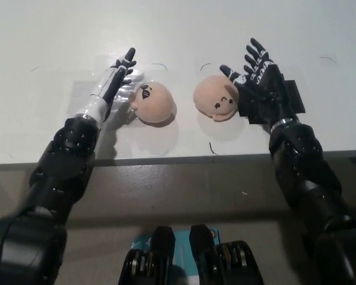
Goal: Use both hands to push two dumpling toys together to the middle
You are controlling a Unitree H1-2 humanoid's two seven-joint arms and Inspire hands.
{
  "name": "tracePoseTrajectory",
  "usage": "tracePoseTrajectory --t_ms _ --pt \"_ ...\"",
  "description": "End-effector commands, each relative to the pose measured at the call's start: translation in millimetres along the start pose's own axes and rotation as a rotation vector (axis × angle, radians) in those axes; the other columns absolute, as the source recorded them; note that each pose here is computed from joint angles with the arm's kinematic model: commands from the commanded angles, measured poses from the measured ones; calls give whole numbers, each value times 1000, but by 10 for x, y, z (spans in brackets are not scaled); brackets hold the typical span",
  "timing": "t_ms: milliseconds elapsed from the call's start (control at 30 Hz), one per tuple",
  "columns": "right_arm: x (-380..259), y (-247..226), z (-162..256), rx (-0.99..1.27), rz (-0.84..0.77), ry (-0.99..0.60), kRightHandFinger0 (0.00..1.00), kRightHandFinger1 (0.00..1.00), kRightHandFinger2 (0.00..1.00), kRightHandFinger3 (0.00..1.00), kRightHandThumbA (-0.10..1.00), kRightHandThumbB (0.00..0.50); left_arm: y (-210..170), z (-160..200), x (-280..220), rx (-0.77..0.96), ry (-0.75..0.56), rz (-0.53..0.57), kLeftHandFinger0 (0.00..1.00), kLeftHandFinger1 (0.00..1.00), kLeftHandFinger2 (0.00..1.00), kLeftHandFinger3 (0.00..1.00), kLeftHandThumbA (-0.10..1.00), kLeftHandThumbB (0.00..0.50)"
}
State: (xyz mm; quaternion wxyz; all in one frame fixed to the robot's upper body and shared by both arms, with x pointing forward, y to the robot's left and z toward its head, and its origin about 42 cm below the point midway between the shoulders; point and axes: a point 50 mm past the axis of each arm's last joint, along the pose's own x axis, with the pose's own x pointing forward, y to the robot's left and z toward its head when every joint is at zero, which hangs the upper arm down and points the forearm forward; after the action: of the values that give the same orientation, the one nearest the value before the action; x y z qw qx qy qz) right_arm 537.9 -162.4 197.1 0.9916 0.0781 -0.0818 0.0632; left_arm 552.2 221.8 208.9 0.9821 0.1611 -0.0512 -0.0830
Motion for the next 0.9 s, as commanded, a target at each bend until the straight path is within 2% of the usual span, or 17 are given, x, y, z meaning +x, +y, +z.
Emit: tracePoseTrajectory --t_ms 0,100,200,233,300,367,400,433,467,567,600,667,767,800,867 --pt "74 26 193 10 29 -85 1000 1000 1000 1000 1000 169 176 228 78 29 -79 -2 1000 1000 1000 1000 1000 366" --pt "44 13 160 16 24 -84 1000 1000 1000 1000 1000 189 181 216 66 36 -77 -5 1000 1000 1000 1000 1000 345" --pt "-1 -32 184 -8 18 -123 1000 1000 1000 1000 1000 228 208 230 49 50 -99 -8 1000 1000 1000 1000 1000 390" --pt "-18 -51 204 -12 21 -141 1000 1000 1000 1000 1000 289 219 247 47 56 -107 -11 1000 1000 1000 1000 1000 408" --pt "-87 -120 312 -30 37 -202 1000 1000 1000 1000 1000 215 259 321 18 62 -149 -25 1000 1000 1000 1000 1000 439" --pt "-191 -166 478 -35 48 -274 1000 1000 1000 1000 1000 205 298 444 -76 55 -232 -30 1000 1000 1000 1000 1000 454" --pt "-235 -177 530 -42 57 -300 1000 1000 1000 1000 1000 205 308 486 -122 55 -264 -34 1000 1000 1000 1000 1000 453" --pt "-319 -205 621 -41 67 -351 1000 1000 1000 1000 1000 237 338 573 -225 66 -336 -44 1000 1000 1000 1000 1000 398" --pt "-388 -233 708 -39 69 -374 1000 1000 1000 1000 1000 290 362 655 -314 80 -384 -44 1000 1000 1000 1000 1000 369" --pt "-661 -273 1021 -60 76 -476 1000 1000 1000 1000 1000 283 420 864 -641 83 -480 -27 1000 1000 1000 1000 1000 335" --pt "-799 -288 1137 -76 73 -524 1000 1000 1000 1000 1000 269 437 900 -782 81 -505 -27 1000 1000 1000 1000 1000 353" --pt "-1001 -314 1267 -106 59 -573 1000 1000 1000 1000 1000 235 447 923 -951 85 -562 -30 1000 1000 1000 1000 1000 337" --pt "-1339 -343 1474 -121 68 -648 1000 1000 1000 1000 1000 210 475 986 -1293 53 -631 -36 1000 1000 1000 1000 1000 359" --pt "-1445 -351 1525 -132 77 -673 1000 1000 1000 1000 1000 210 481 1002 -1401 38 -649 -36 1000 1000 1000 1000 1000 360" --pt "-1643 -355 1629 -139 88 -712 1000 1000 1000 1000 1000 250 504 1049 -1629 33 -671 -20 1000 1000 1000 1000 1000 382"
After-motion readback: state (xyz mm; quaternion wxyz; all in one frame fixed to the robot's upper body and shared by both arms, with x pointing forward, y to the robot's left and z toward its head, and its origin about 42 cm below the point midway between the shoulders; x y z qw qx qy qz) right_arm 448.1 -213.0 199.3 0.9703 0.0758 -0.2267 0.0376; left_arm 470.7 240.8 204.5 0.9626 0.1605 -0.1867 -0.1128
